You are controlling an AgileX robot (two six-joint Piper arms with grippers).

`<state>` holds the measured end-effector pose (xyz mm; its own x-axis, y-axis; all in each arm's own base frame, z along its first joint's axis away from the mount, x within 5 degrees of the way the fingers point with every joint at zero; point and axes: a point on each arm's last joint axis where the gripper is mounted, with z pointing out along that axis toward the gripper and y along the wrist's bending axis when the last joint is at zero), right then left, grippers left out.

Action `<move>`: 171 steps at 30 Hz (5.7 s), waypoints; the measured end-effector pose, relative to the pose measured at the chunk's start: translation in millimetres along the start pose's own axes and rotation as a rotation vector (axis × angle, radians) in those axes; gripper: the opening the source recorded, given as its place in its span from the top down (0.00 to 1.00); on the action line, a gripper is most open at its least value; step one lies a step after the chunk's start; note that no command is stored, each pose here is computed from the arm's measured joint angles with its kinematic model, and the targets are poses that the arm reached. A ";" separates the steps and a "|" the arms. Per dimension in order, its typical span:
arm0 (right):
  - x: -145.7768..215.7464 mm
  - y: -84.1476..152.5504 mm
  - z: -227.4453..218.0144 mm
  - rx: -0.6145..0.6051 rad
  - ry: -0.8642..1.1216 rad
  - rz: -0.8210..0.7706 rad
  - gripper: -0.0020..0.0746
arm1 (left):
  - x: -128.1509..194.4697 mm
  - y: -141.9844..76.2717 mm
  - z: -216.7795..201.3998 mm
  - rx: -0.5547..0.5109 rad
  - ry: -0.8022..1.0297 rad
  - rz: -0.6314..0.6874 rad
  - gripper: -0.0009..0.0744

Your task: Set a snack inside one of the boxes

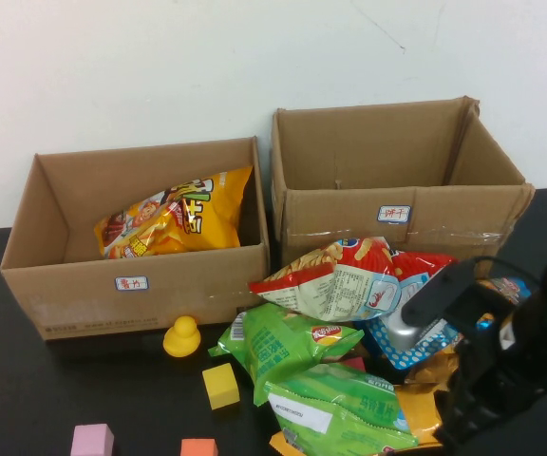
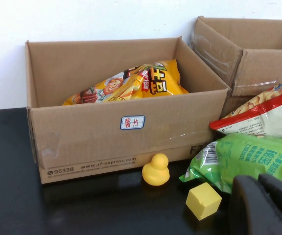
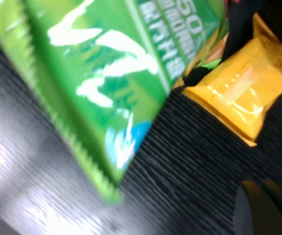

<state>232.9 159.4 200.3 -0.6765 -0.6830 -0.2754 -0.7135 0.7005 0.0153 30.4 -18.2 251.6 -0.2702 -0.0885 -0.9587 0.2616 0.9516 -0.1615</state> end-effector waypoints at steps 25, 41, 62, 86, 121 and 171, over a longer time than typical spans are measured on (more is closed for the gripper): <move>26.2 -18.5 110.4 0.090 -0.251 0.535 0.07 | 0.0 -0.1 0.0 0.001 0.000 -0.005 0.99; 9.6 -23.2 138.3 0.076 -0.186 0.558 0.54 | 0.0 -0.1 0.0 0.001 0.000 -0.003 0.99; -17.6 -27.2 -80.3 0.159 -0.589 0.249 0.54 | 0.0 -0.1 0.0 0.001 0.000 0.016 0.99; -196.5 -155.9 1.2 0.266 -0.490 0.269 0.34 | 0.0 -0.2 0.0 0.002 0.000 0.019 0.99; 48.1 2.8 -220.3 0.196 -0.916 -0.011 0.97 | 0.0 -0.2 0.0 0.002 0.000 0.019 0.99; 238.7 16.8 -37.4 0.650 -0.877 0.409 0.98 | 0.0 -0.2 0.0 0.002 0.000 0.045 0.99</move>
<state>52.7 0.3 170.8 -0.2946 -0.1824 -0.9381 -0.0717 0.9831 -0.1687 30.3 -18.4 251.6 -0.2585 -0.0459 -0.9649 0.2753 0.9539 -0.1192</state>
